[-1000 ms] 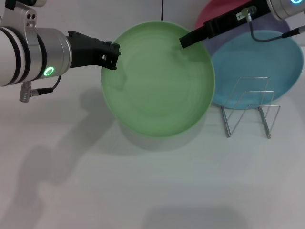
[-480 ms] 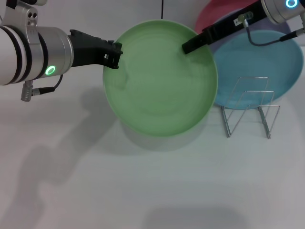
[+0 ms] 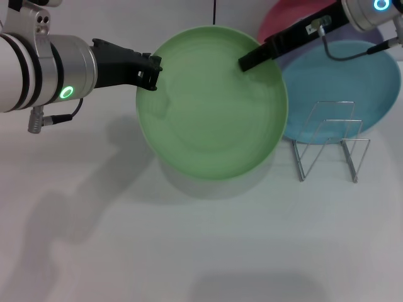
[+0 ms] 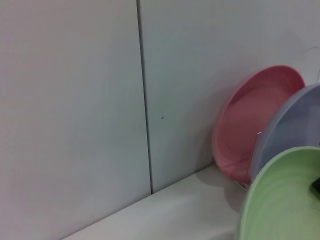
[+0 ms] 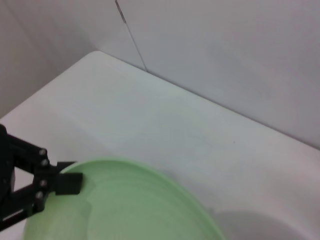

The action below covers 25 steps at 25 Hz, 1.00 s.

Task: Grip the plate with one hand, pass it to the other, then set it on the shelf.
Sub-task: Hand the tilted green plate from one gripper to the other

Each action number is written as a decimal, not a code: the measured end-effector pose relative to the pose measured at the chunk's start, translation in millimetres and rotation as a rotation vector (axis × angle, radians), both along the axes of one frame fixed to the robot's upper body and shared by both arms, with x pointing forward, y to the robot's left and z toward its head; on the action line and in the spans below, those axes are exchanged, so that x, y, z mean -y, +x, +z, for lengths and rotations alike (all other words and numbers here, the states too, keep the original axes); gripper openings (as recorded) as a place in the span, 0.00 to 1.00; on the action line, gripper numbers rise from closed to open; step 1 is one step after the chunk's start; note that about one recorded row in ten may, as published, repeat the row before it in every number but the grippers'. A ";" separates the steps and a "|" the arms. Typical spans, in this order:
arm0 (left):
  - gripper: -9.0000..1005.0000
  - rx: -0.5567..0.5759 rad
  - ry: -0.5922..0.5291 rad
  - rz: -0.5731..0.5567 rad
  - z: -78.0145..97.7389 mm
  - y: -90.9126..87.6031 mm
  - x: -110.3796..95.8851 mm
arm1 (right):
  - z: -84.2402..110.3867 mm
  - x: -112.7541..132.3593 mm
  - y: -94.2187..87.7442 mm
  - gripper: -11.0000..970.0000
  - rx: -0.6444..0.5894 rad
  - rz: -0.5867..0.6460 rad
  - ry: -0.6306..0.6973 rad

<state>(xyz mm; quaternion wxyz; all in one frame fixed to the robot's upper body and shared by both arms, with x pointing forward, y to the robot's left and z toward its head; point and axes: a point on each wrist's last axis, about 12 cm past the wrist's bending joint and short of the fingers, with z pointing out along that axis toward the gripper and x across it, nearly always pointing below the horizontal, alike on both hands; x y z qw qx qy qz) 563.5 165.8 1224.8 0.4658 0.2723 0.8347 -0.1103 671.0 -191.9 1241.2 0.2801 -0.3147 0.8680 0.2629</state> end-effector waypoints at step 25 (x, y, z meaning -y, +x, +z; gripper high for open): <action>0.05 0.045 -0.119 -0.080 9.0 0.9 -0.7 | -13.8 -26.5 -4.5 0.29 0.091 0.064 -0.046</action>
